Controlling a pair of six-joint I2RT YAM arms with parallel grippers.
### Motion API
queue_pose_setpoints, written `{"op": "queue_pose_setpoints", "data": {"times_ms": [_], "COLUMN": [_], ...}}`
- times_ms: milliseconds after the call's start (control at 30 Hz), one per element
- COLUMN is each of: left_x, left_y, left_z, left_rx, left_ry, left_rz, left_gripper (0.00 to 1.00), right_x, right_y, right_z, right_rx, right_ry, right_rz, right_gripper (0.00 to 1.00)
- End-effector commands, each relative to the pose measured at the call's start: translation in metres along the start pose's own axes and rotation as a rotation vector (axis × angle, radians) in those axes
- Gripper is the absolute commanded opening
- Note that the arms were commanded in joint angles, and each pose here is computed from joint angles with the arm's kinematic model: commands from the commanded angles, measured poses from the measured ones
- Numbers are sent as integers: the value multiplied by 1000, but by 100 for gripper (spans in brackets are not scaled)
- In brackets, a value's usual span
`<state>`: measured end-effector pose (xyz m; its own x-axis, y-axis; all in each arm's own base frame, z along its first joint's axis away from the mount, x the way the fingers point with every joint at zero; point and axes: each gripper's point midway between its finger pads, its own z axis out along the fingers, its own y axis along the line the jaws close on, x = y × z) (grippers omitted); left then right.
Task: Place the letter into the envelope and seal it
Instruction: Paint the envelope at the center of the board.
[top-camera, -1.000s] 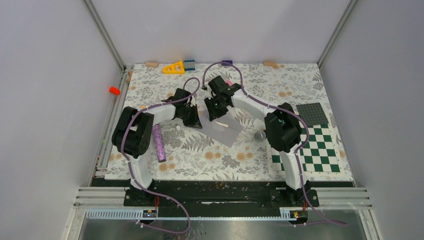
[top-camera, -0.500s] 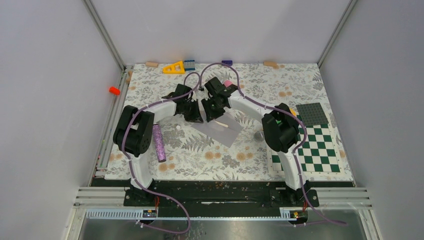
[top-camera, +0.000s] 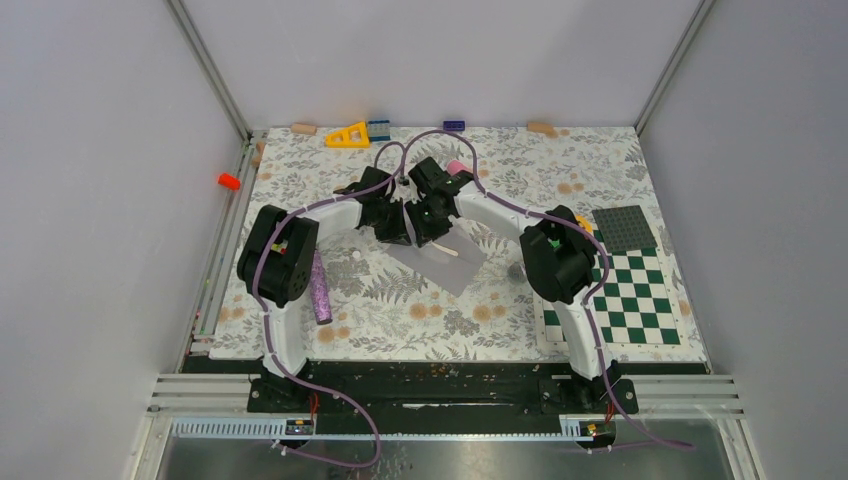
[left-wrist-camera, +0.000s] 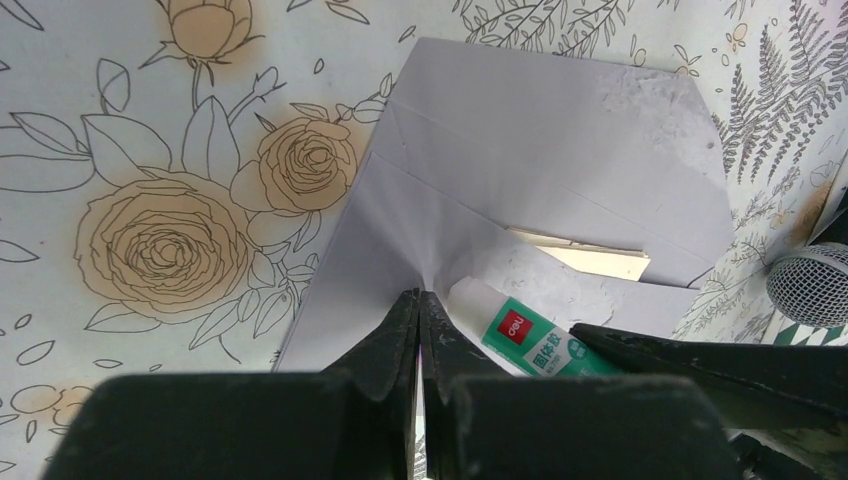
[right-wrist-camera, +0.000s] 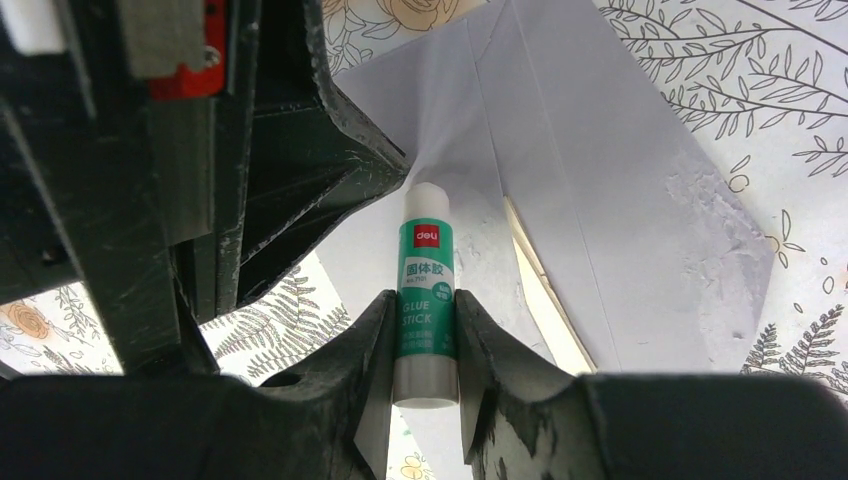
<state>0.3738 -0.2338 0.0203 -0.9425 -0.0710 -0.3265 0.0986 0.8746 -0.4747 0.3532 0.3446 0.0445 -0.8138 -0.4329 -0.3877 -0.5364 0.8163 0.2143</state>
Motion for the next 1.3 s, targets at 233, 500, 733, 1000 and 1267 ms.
{"op": "queue_pose_setpoints", "data": {"times_ms": [233,500,733,1000,1267], "left_x": [8,10,10,11,9], "left_y": [25,25,22,15,13], "left_z": [10,11,10,9,7], "left_rx": [-130,-133,-122,-100,-94], "left_ry": [6,8,4,-5,-14], "left_rz": [-6,-9,-6,4,10], "left_gripper": [0,0,0,0,0], "right_x": [13,23,21,10,17], "right_y": [-7,-7,-1,7,9], "right_z": [-20,-34,-51,-42,-41], "right_rx": [44,45,25,4,-21], "right_ry": [41,61,45,44,85], "right_rz": [-75,-91,-91,59,153], "right_gripper": [0,0,0,0,0]}}
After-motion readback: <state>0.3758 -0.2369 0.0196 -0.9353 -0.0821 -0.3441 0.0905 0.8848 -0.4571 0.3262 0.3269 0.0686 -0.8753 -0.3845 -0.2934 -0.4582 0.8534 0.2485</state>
